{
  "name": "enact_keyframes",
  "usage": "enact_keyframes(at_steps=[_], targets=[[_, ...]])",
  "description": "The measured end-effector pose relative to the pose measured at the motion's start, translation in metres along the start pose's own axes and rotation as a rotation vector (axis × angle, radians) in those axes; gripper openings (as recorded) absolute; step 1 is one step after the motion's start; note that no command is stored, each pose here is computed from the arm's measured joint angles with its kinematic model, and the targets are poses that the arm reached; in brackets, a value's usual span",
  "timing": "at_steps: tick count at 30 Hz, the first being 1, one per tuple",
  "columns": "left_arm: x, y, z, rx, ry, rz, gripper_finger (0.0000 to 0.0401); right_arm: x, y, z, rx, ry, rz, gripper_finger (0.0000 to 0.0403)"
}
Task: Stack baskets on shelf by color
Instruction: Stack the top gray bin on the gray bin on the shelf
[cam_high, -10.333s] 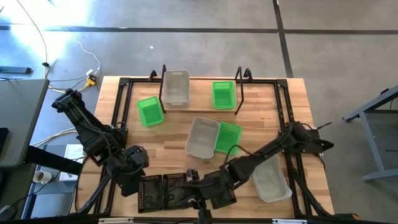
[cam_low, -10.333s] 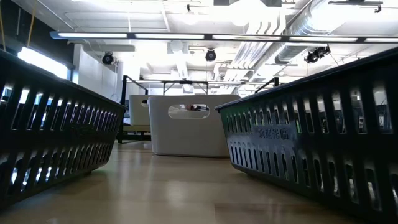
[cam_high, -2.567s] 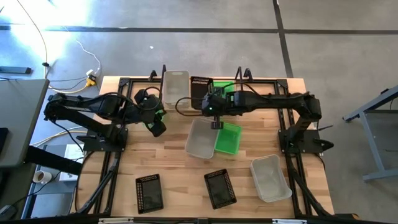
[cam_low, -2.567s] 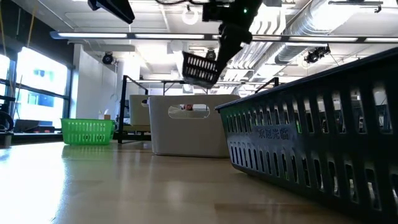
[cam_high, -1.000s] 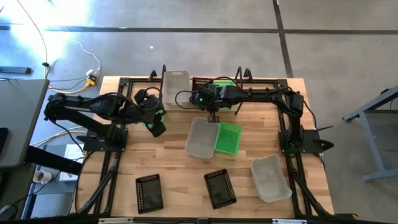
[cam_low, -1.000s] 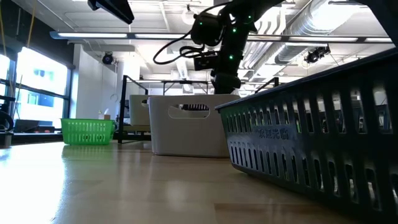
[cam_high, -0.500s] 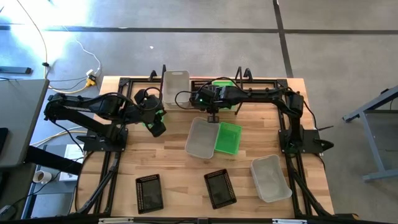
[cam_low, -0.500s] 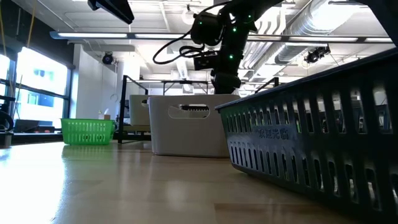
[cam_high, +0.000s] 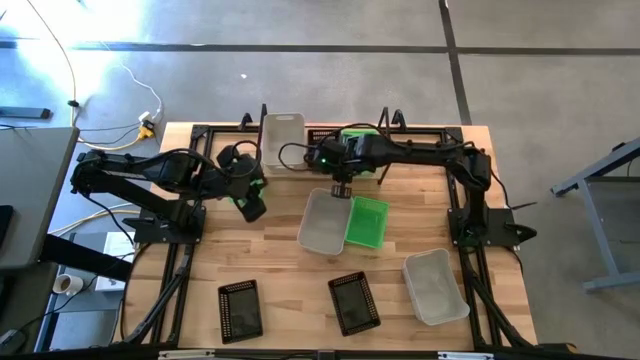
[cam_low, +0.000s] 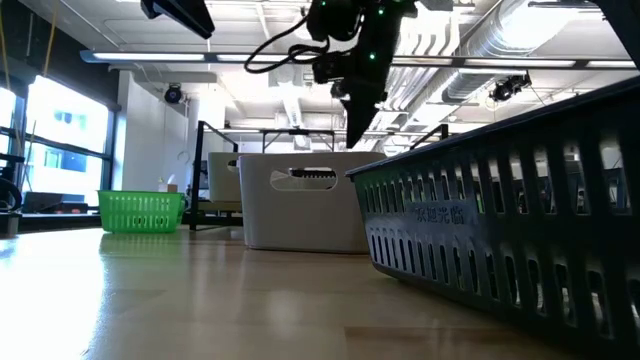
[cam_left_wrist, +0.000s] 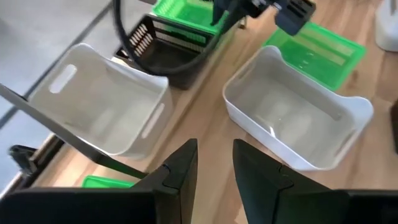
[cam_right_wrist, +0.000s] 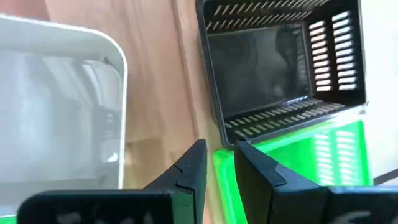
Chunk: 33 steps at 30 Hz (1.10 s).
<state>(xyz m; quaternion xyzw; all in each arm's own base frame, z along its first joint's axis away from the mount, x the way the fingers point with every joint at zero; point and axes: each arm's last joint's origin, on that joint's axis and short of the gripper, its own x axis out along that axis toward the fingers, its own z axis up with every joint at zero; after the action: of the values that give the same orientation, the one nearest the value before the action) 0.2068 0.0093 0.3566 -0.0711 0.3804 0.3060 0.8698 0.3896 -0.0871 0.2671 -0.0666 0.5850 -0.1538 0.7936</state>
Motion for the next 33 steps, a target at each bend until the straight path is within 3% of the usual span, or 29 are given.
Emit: enact_keyframes(at_steps=[6,12,21,33], targets=[[0.000,-0.003,-0.001,-0.001,0.042,-0.090,0.0092,-0.011,0.007,-0.006,0.093,0.081,0.120,0.0067],[-0.001,-0.005,-0.002,-0.039,0.087,-0.176,0.0102,-0.029,0.030,-0.003,0.091,0.087,0.070,0.0067],[-0.003,-0.011,-0.007,-0.116,0.197,-0.336,0.0164,-0.067,0.057,0.002,0.164,0.048,0.022,0.0067],[-0.021,-0.027,-0.033,-0.004,0.350,-0.352,0.0161,-0.102,0.097,0.000,0.311,0.012,0.085,0.0067]])
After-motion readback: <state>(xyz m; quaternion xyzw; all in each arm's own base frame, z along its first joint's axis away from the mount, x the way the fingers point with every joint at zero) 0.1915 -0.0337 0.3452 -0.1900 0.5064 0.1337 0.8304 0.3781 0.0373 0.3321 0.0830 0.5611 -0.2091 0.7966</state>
